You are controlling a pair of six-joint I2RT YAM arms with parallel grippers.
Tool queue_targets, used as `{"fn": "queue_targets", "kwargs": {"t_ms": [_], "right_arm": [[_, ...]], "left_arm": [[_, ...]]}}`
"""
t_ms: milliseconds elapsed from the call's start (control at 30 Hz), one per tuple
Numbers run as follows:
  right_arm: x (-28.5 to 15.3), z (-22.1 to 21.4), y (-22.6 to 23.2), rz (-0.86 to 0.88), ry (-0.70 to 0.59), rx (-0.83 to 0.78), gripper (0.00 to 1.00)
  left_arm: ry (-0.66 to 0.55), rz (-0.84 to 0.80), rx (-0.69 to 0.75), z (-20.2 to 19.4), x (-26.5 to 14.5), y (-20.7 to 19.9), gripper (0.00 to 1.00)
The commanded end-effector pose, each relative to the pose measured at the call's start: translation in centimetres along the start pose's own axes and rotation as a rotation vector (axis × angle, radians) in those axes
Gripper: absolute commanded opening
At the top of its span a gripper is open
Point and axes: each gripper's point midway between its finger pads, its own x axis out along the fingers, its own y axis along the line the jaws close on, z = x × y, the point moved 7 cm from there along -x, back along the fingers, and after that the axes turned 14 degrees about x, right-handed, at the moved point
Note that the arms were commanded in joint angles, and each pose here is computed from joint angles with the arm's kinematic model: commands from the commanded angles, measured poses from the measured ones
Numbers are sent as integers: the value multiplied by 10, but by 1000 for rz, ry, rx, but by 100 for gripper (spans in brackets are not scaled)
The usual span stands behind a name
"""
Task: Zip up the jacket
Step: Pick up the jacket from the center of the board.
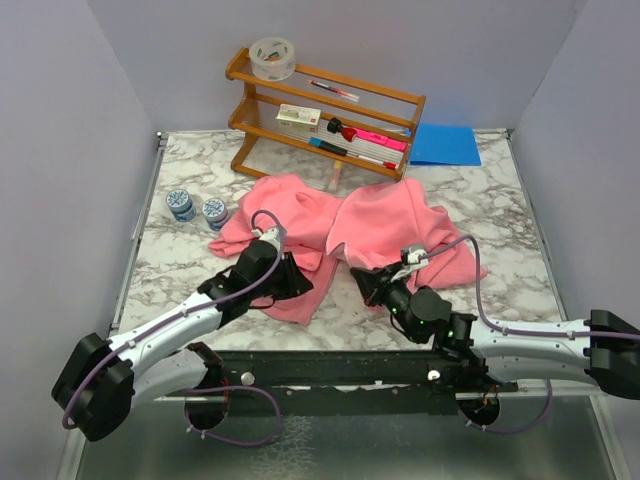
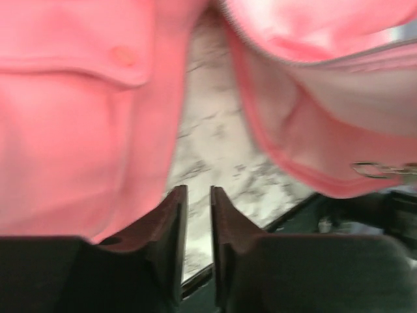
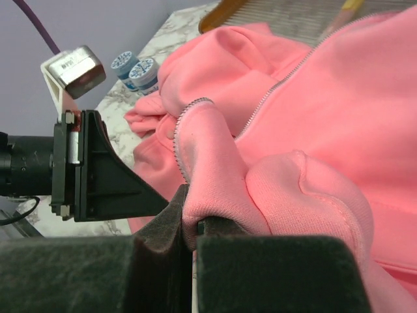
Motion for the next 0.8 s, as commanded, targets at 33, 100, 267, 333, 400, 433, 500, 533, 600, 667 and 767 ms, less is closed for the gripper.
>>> {"fn": "queue_targets", "kwargs": {"t_ms": [33,100,267,333,400,433,500,533,600,667,767], "right_arm": [[-11,-9,-21,-90,42,16,0],[-13,-11,-23,-89,44,32,0],[-16,-13,-26,-80,40,49,0],[-16,-13,-27,-78,42,54,0],[-17,-14,-26,-72,46,61,0],[-17,-14,-26,-69,46,64,0],[-18,-14,-27,-70,45,69,0],[-18,-15,-28,-70,44,69,0],[-18,-16,-30,-74,41,69,0],[-18,-17,-31,-76,44,68,0],[-20,-19,-33,-74,45,78,0]], "left_arm": [[200,270,78,-27,-10,33,38],[270,305,118,-36,-11,35,46],[341,388,199,-46,-4,34,55],[335,406,222,-43,0,32,59],[343,429,238,-41,3,32,61],[355,441,243,-42,3,33,61],[372,455,254,-43,4,32,61],[377,456,259,-44,4,31,62],[392,452,262,-47,5,29,62],[404,447,264,-52,6,26,63],[421,448,270,-57,7,22,63]]}}
